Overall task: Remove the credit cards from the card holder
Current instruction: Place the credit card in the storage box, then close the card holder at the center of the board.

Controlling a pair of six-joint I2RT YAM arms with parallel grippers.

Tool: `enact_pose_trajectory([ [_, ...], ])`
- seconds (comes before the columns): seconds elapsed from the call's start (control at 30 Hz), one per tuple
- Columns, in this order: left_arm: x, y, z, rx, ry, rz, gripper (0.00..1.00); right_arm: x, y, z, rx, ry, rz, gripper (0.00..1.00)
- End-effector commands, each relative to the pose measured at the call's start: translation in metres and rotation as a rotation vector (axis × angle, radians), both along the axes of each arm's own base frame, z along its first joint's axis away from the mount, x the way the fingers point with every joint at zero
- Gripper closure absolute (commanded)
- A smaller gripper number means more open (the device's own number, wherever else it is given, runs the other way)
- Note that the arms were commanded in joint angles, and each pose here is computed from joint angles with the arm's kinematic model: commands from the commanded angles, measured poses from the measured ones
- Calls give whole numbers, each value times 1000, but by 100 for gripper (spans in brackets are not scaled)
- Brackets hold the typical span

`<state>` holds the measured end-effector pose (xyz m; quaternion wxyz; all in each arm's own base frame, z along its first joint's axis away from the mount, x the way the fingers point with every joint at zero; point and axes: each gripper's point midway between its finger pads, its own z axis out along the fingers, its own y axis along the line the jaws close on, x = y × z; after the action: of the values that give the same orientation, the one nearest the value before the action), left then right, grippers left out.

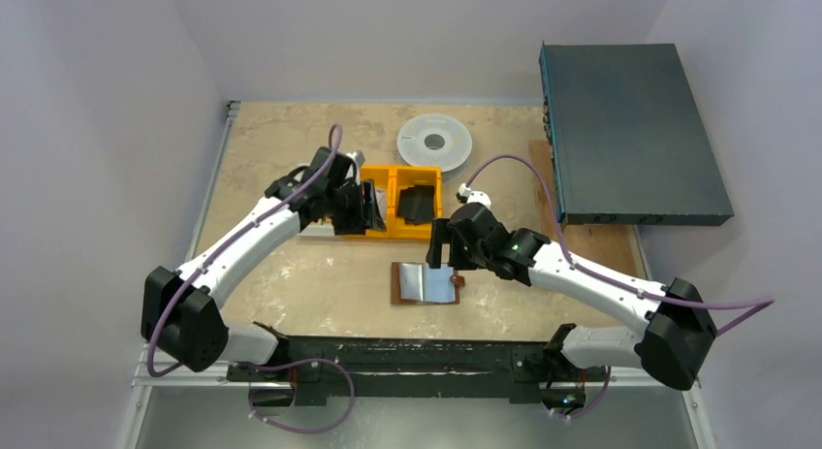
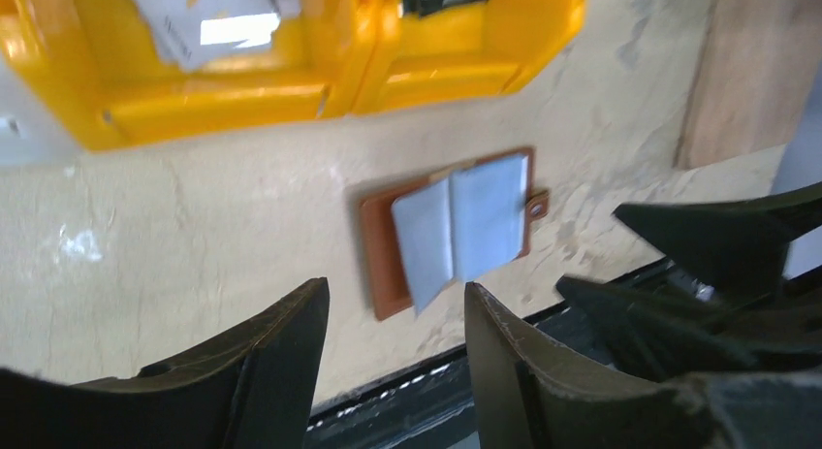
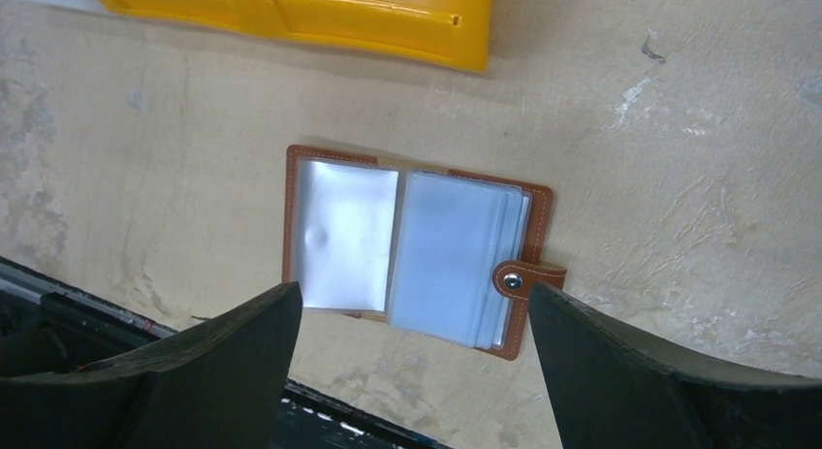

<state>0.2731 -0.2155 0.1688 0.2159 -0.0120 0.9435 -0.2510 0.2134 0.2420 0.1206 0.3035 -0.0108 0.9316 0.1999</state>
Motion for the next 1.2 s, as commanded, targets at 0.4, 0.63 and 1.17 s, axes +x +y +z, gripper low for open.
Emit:
enact_pose_trajectory([
  [0.4,-78,-36,-83,-79,162,-68,49,1,-26,-71,-230,92,-36,35],
  [0.63,-79,-44,-112,-60,207,-83,49,-6,-32,-86,-259,128,-34,39],
  [1.17,-86,-56,-136,-99,279,-93,67,-14,-30,-96,-240,157,-23,52],
])
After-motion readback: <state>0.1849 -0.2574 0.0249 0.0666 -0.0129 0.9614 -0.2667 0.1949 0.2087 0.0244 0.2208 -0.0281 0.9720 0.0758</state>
